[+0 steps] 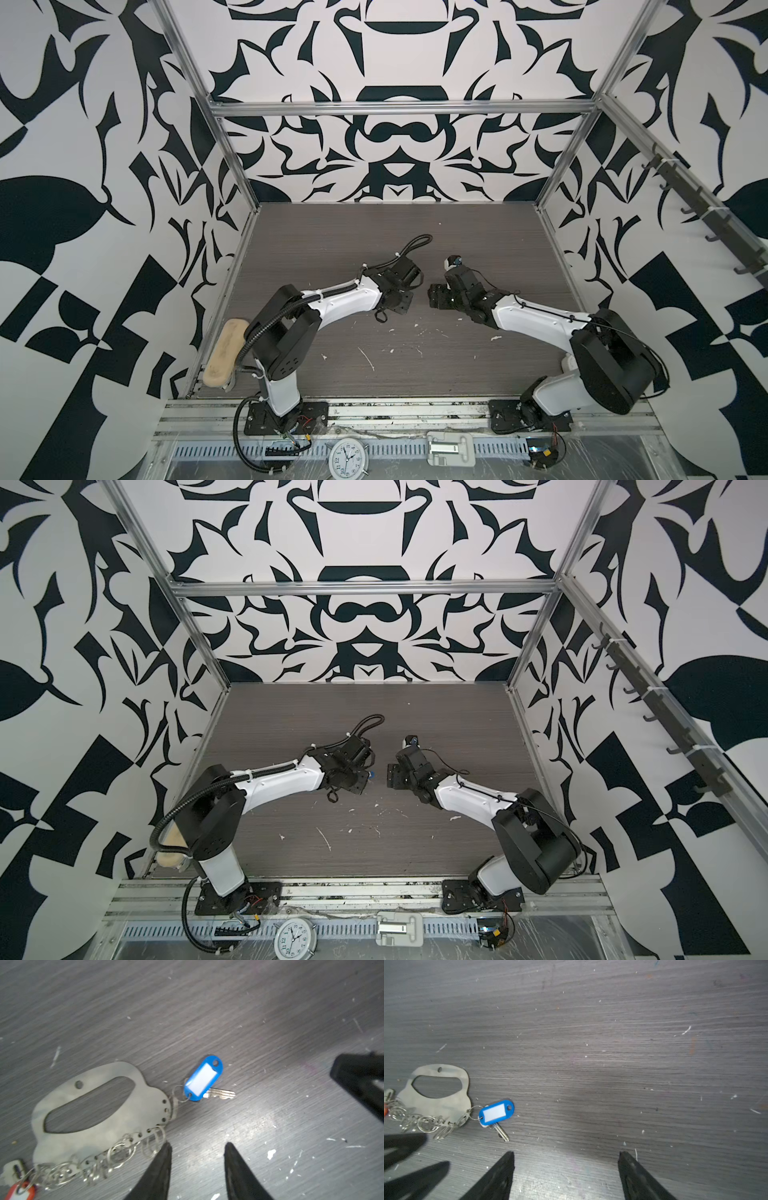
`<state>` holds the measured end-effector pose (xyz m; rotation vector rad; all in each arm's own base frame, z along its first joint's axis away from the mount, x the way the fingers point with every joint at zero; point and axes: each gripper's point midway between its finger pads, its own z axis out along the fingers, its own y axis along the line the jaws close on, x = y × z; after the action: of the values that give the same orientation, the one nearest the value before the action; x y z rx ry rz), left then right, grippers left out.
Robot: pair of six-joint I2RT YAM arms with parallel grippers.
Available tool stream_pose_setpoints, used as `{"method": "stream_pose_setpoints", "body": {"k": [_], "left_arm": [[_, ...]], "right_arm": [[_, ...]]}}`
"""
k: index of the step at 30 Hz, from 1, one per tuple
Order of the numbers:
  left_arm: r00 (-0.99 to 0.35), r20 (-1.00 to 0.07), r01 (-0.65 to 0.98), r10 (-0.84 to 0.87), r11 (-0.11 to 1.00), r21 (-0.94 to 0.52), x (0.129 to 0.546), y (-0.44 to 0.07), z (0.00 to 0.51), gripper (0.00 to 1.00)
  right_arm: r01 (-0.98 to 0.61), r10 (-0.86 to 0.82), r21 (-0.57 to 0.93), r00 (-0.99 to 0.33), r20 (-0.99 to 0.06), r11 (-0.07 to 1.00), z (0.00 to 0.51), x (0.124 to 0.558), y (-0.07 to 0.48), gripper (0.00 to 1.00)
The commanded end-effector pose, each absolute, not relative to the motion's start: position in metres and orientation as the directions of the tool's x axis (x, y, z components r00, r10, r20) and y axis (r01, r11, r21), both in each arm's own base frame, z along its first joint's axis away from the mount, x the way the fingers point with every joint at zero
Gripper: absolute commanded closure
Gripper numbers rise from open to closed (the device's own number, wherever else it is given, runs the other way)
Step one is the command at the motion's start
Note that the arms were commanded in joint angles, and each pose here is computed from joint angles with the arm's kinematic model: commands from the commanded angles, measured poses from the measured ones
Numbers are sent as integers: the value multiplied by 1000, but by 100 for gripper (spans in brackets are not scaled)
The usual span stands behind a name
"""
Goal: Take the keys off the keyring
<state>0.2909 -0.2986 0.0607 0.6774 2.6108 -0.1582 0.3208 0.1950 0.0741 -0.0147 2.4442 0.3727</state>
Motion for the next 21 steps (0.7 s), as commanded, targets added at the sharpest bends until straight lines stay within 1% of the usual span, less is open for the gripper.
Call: {"method": "stream_pose_setpoints", "body": {"k": [1, 3, 6, 14, 21], "left_arm": [[-785, -402, 482, 471, 872, 80, 292, -282, 57, 57], [-783, -401, 482, 474, 871, 88, 293, -281, 55, 57], [-783, -393, 478, 482, 871, 114, 295, -278, 49, 60], [-779, -377, 493, 502, 861, 129, 297, -279, 36, 67], [-776, -386, 485, 498, 864, 140, 303, -276, 33, 69]], "right_arm": [[-100, 121, 297, -757, -642, 950, 90, 326, 194, 19], [-98, 121, 296, -757, -642, 950, 89, 326, 194, 19], [-95, 126, 298, -757, -642, 950, 89, 327, 192, 19], [-86, 133, 298, -756, -641, 951, 90, 327, 190, 19], [-81, 140, 300, -751, -645, 951, 93, 328, 187, 19]]}}
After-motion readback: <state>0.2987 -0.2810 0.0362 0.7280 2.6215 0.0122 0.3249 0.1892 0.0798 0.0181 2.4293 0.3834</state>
